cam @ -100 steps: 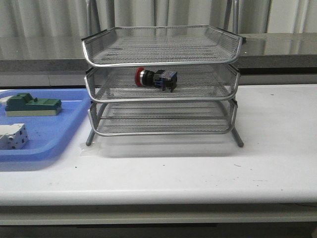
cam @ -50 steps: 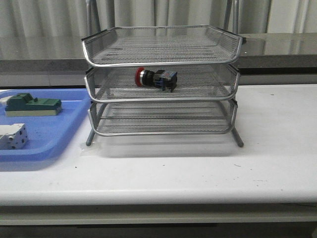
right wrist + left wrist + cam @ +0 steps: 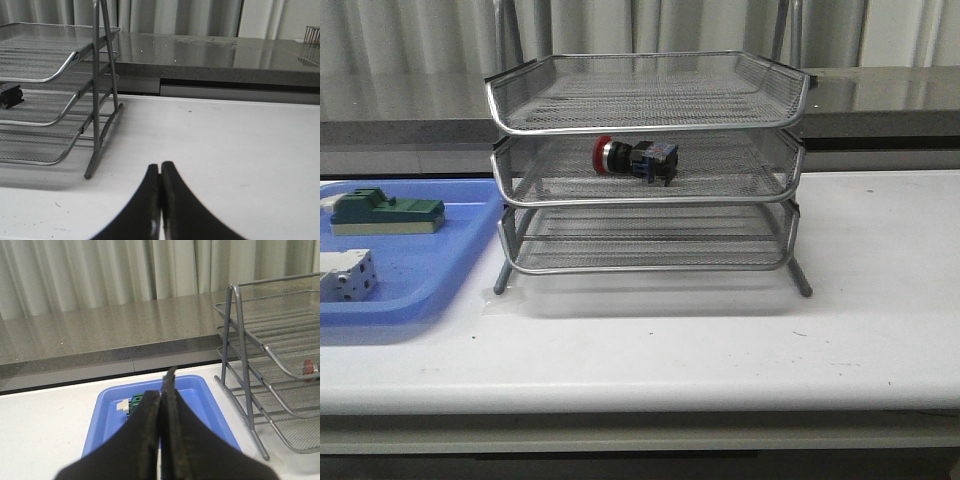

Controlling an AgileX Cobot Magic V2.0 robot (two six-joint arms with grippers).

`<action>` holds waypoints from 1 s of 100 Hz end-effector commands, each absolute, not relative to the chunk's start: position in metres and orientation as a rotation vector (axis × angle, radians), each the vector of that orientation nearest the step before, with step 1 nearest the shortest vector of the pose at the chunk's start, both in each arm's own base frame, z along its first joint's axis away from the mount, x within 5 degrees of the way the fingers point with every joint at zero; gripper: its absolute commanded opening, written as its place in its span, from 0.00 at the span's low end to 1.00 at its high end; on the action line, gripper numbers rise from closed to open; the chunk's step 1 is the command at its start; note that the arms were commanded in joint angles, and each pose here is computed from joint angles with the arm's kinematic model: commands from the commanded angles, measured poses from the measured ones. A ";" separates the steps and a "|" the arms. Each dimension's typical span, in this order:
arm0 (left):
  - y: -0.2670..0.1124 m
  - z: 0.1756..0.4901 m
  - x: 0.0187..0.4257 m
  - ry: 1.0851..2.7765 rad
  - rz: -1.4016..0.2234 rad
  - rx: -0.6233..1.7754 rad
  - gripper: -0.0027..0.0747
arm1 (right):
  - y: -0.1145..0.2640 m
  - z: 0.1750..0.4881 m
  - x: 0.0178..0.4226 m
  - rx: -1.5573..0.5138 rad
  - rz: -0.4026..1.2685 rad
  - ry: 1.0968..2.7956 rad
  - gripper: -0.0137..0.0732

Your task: Place button on rack with both arms

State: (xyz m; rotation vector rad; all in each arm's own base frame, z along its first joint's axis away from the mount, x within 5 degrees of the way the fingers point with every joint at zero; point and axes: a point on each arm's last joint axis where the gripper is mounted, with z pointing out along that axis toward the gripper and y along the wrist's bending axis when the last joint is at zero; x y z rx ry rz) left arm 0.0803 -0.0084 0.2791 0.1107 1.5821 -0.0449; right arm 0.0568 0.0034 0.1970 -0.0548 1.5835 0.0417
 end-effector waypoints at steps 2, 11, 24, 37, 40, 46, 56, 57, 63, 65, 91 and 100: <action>-0.006 0.294 0.080 1.504 -0.039 0.064 0.01 | 0.003 0.206 0.055 -0.055 0.031 1.476 0.09; -0.006 0.294 0.080 1.504 -0.039 0.064 0.01 | 0.003 0.206 0.055 -0.055 0.031 1.476 0.09; -0.006 0.294 0.080 1.504 -0.039 0.064 0.01 | 0.003 0.206 0.055 -0.055 0.031 1.476 0.09; -0.006 0.294 0.080 1.504 -0.039 0.064 0.01 | 0.003 0.206 0.055 -0.055 0.031 1.476 0.09; -0.006 0.294 0.080 1.504 -0.039 0.064 0.01 | 0.003 0.206 0.055 -0.055 0.031 1.476 0.09; -0.006 0.294 0.080 1.504 -0.039 0.064 0.01 | 0.003 0.206 0.055 -0.055 0.031 1.476 0.09; -0.006 0.294 0.080 1.504 -0.039 0.064 0.01 | 0.003 0.206 0.055 -0.055 0.031 1.476 0.09; -0.006 0.294 0.080 1.504 -0.039 0.064 0.01 | 0.003 0.206 0.055 -0.055 0.031 1.476 0.09; -0.006 0.294 0.080 1.504 -0.039 0.064 0.01 | 0.003 0.206 0.055 -0.055 0.031 1.476 0.09; -0.006 0.294 0.080 1.504 -0.039 0.064 0.01 | 0.003 0.206 0.055 -0.055 0.031 1.476 0.09; -0.006 0.294 0.080 1.504 -0.039 0.064 0.01 | 0.003 0.206 0.055 -0.055 0.031 1.476 0.09; -0.005 0.294 0.080 1.503 -0.014 0.086 0.01 | 0.003 0.206 0.055 -0.055 0.031 1.476 0.09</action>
